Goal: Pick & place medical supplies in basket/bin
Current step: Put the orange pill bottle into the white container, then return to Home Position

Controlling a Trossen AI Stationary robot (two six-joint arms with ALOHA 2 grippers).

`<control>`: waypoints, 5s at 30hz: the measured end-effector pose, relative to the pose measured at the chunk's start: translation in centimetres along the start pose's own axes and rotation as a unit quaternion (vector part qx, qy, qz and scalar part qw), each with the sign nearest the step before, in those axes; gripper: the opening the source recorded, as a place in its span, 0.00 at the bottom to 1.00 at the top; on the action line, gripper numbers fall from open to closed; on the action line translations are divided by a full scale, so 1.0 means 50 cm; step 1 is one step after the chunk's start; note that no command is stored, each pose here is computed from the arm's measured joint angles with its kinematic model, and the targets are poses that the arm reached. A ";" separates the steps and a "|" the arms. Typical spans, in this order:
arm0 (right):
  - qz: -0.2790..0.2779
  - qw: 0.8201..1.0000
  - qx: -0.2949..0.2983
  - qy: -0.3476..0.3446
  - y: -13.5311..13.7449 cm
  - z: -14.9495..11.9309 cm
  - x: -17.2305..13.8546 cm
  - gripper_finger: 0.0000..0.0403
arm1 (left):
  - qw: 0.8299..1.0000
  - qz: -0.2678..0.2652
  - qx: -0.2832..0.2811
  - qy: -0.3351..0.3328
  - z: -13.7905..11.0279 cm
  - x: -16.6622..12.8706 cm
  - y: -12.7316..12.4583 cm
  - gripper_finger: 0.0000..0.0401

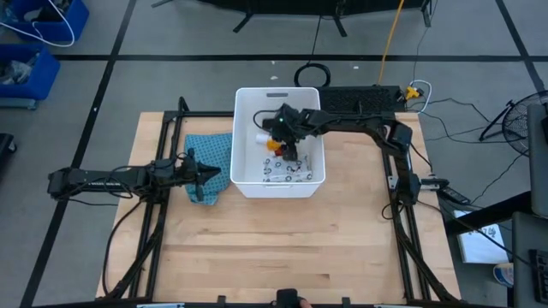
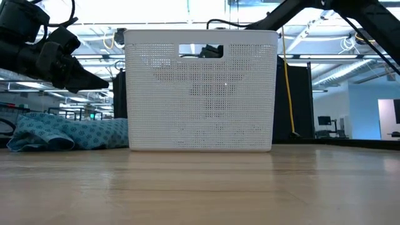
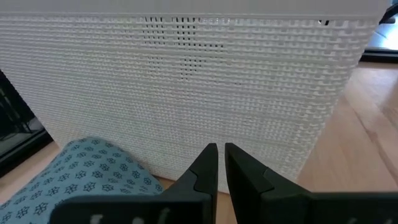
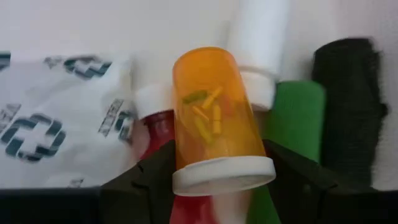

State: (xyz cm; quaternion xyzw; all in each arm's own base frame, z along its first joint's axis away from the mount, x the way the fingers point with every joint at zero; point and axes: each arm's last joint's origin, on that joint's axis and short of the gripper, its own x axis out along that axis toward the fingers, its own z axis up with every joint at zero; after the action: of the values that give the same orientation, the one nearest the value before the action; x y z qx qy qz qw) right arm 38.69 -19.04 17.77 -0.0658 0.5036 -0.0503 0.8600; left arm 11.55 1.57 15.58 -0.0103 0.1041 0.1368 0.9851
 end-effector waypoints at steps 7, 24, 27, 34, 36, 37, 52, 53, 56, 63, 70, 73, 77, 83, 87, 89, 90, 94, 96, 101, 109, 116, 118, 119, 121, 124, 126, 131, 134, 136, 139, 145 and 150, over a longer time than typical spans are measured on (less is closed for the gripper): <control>0.004 1.000 0.003 -0.013 0.000 0.007 -0.024 0.61 | 1.000 -0.009 -0.002 0.003 -0.001 0.000 -0.001 0.08; 0.083 0.972 0.055 -0.213 0.061 0.052 -0.388 0.63 | 1.000 -0.017 -0.001 0.009 -0.003 0.000 -0.002 0.08; 0.106 0.968 0.027 -0.226 0.120 0.039 -0.470 0.49 | 1.000 -0.014 -0.004 0.018 -0.007 0.000 -0.002 0.08; 0.129 0.949 -0.044 -0.284 0.247 -0.035 -0.588 0.04 | 0.999 -0.019 -0.021 0.038 -0.014 -0.001 -0.002 0.08; 0.117 0.947 -0.049 -0.294 0.278 -0.071 -0.588 0.03 | 0.999 -0.047 -0.008 0.020 -0.007 -0.001 -0.006 0.08; 0.111 0.946 -0.048 -0.301 0.292 -0.089 -0.580 0.03 | 0.998 -0.070 0.004 0.006 -0.002 -0.001 -0.010 0.07; 0.109 0.851 0.022 -0.513 0.369 -0.364 -0.457 0.00 | 0.985 -0.089 0.070 -0.127 0.044 -0.019 -0.051 0.01; 0.107 0.847 0.024 -0.520 0.372 -0.374 -0.447 0.00 | 0.985 -0.089 0.074 -0.128 0.045 -0.020 -0.052 0.01; 0.104 0.850 0.022 -0.517 0.380 -0.402 -0.412 0.00 | 0.983 -0.094 0.086 -0.135 0.047 -0.022 -0.056 0.00; 0.100 0.843 0.023 -0.528 0.385 -0.434 -0.381 0.00 | 0.982 -0.092 0.089 -0.136 0.047 -0.022 -0.056 0.00; 0.100 0.832 0.027 -0.545 0.390 -0.457 -0.352 0.00 | 0.983 -0.093 0.085 -0.134 0.046 -0.022 -0.056 0.00; 0.100 0.829 0.031 -0.549 0.391 -0.463 -0.345 0.00 | 0.983 -0.093 0.084 -0.131 0.045 -0.022 -0.056 0.00; 0.087 0.822 0.044 -0.561 0.388 -0.465 -0.349 0.00 | 0.984 -0.094 0.081 -0.131 0.045 -0.022 -0.056 0.00; 0.073 0.817 0.043 -0.571 0.385 -0.467 -0.351 0.00 | 0.985 -0.083 0.082 -0.124 0.042 -0.021 -0.055 0.00; 0.059 0.826 0.048 -0.558 0.380 -0.469 -0.344 0.00 | 0.983 -0.089 0.099 -0.126 0.035 -0.020 -0.056 0.00; 0.048 0.827 0.060 -0.557 0.373 -0.469 -0.343 0.00 | 0.982 -0.094 0.107 -0.128 0.029 -0.019 -0.056 0.00; 0.049 0.825 0.063 -0.559 0.370 -0.468 -0.343 0.00 | 0.982 -0.090 0.106 -0.131 0.030 -0.018 -0.054 0.00; 0.068 0.825 0.066 -0.557 0.363 -0.469 -0.341 0.00 | 0.983 -0.085 0.103 -0.126 0.029 -0.015 -0.047 0.00; 0.065 0.826 0.072 -0.555 0.360 -0.469 -0.340 0.00 | 0.984 -0.092 0.101 -0.119 0.026 -0.013 -0.045 0.00; 0.057 0.825 0.071 -0.557 0.358 -0.469 -0.341 0.00 | 0.986 -0.095 0.094 -0.102 0.020 -0.011 -0.042 0.01; 0.038 0.819 0.075 -0.567 0.355 -0.468 -0.345 0.00 | 0.987 -0.094 0.093 -0.091 0.016 -0.010 -0.041 0.02; 0.040 0.819 0.073 -0.567 0.356 -0.468 -0.345 0.00 | 0.988 -0.092 0.090 -0.084 0.014 -0.010 -0.041 0.09; 0.040 0.819 0.073 -0.567 0.356 -0.468 -0.345 0.00 | 0.988 -0.092 0.090 -0.085 0.014 -0.010 -0.041 0.10; 0.040 0.819 0.073 -0.567 0.356 -0.468 -0.345 0.00 | 0.988 -0.092 0.089 -0.085 0.014 -0.010 -0.041 0.10; 0.040 0.819 0.073 -0.567 0.356 -0.468 -0.345 0.00 | 0.988 -0.093 0.089 -0.085 0.014 -0.010 -0.041 0.10; 0.040 0.819 0.073 -0.567 0.356 -0.468 -0.345 0.00 | 0.988 -0.093 0.089 -0.085 0.014 -0.010 -0.041 0.10; 0.040 0.819 0.073 -0.567 0.356 -0.468 -0.345 0.00 | 0.988 -0.092 0.089 -0.085 0.014 -0.010 -0.041 0.10; 0.040 0.819 0.073 -0.567 0.356 -0.468 -0.345 0.00 | 0.988 -0.092 0.089 -0.085 0.014 -0.010 -0.041 0.10; 0.040 0.819 0.073 -0.567 0.356 -0.468 -0.345 0.00 | 0.988 -0.092 0.089 -0.085 0.015 -0.010 -0.041 0.10; 0.040 0.819 0.073 -0.567 0.356 -0.468 -0.345 0.00 | 0.988 -0.092 0.089 -0.085 0.015 -0.010 -0.041 0.10; 0.040 0.819 0.073 -0.567 0.356 -0.468 -0.345 0.00 | 0.988 -0.092 0.089 -0.085 0.015 -0.010 -0.041 0.10; 0.040 0.819 0.073 -0.567 0.356 -0.468 -0.345 0.00 | 0.988 -0.092 0.089 -0.085 0.015 -0.010 -0.041 0.10; 0.040 0.819 0.073 -0.567 0.356 -0.468 -0.345 0.00 | 0.988 -0.092 0.089 -0.086 0.015 -0.010 -0.041 0.10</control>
State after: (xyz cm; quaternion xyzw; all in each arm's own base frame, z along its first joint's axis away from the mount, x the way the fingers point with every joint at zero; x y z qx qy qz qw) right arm 10.23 -0.33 18.36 0.0010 -0.0762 -0.0060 0.9971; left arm 11.80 -0.51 16.39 0.0793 0.0298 0.0358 0.9958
